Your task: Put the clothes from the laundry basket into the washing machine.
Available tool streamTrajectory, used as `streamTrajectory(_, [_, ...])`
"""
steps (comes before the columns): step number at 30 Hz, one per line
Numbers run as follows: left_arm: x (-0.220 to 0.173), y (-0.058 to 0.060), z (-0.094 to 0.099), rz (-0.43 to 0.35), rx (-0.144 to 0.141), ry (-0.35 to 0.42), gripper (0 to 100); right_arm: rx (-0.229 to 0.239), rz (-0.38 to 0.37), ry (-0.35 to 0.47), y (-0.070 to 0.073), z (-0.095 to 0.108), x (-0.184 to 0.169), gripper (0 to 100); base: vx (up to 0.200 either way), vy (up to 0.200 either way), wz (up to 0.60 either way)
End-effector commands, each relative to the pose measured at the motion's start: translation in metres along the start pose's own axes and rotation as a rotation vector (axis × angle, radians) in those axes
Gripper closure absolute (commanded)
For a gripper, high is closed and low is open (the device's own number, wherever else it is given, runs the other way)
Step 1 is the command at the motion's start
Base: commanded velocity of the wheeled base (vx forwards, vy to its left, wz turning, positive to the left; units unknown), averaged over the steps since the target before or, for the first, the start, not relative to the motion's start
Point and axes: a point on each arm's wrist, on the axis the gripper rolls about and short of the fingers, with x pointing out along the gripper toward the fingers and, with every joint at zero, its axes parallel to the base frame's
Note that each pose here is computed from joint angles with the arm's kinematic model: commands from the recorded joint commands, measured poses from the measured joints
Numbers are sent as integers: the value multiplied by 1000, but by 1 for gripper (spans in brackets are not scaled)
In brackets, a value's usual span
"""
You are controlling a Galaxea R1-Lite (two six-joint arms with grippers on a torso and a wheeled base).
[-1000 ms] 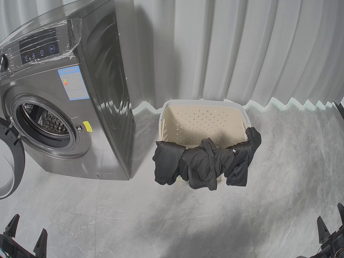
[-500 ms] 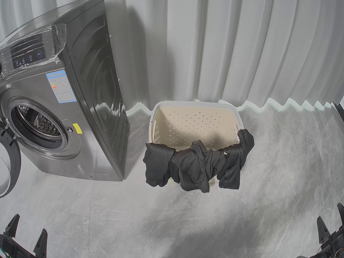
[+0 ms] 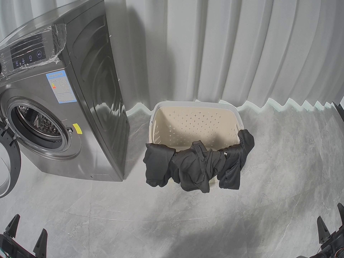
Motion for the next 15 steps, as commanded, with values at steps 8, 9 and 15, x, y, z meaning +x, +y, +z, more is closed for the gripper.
streamTrajectory(8, [0,0,-5,9,10,1,0,0,2,-4,0,-4,0,0,0,-25,0])
streamTrajectory(9, [0,0,-5,9,10,0,0,0,2,-4,0,-4,0,0,0,0,0])
streamTrajectory(15, [0,0,-5,9,0,-1,0,1,2,-4,0,-4,0,0,67,0,0])
